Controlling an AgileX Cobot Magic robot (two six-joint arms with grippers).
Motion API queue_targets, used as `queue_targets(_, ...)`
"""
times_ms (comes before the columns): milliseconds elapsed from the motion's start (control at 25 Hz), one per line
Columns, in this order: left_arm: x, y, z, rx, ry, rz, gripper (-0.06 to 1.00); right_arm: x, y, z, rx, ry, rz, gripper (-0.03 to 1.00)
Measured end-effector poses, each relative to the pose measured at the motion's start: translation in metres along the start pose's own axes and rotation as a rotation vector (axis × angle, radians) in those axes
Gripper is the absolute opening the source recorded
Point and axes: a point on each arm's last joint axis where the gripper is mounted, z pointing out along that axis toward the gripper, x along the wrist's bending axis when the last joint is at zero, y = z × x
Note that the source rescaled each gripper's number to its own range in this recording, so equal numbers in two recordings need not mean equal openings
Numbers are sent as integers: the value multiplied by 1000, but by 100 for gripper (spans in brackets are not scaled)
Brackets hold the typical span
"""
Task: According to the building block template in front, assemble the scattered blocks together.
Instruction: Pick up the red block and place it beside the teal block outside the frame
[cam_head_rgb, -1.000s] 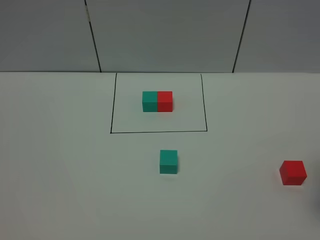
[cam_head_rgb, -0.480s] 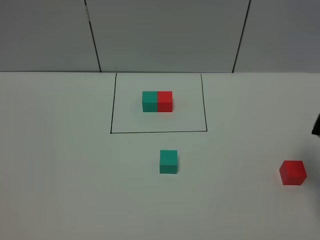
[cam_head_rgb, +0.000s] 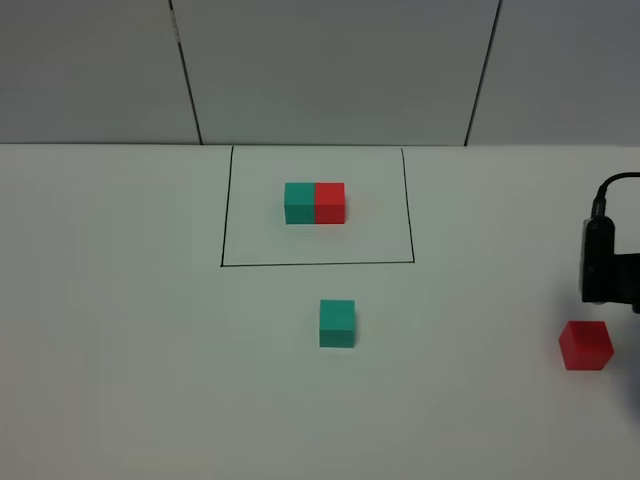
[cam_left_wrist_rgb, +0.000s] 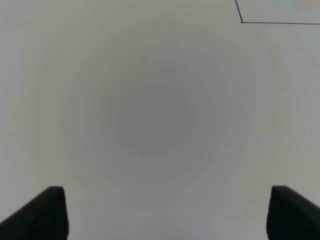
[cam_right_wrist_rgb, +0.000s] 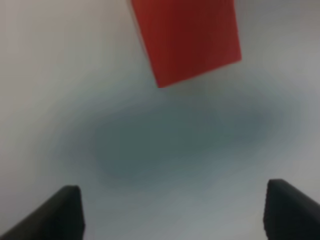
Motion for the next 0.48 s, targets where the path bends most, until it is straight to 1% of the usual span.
queue_targets(80, 0, 0, 0, 0, 0, 0, 86, 1, 6, 9, 3, 21, -35, 94)
queue_targets(160, 0, 0, 0, 0, 0, 0, 86, 2, 13, 16, 3, 24, -71, 94)
queue_targets(320, 0, 0, 0, 0, 0, 0, 86, -1, 23, 29, 9, 6, -139, 93)
queue_targets(480, 0, 0, 0, 0, 0, 0, 86, -4, 27, 39, 5, -8, -164, 91)
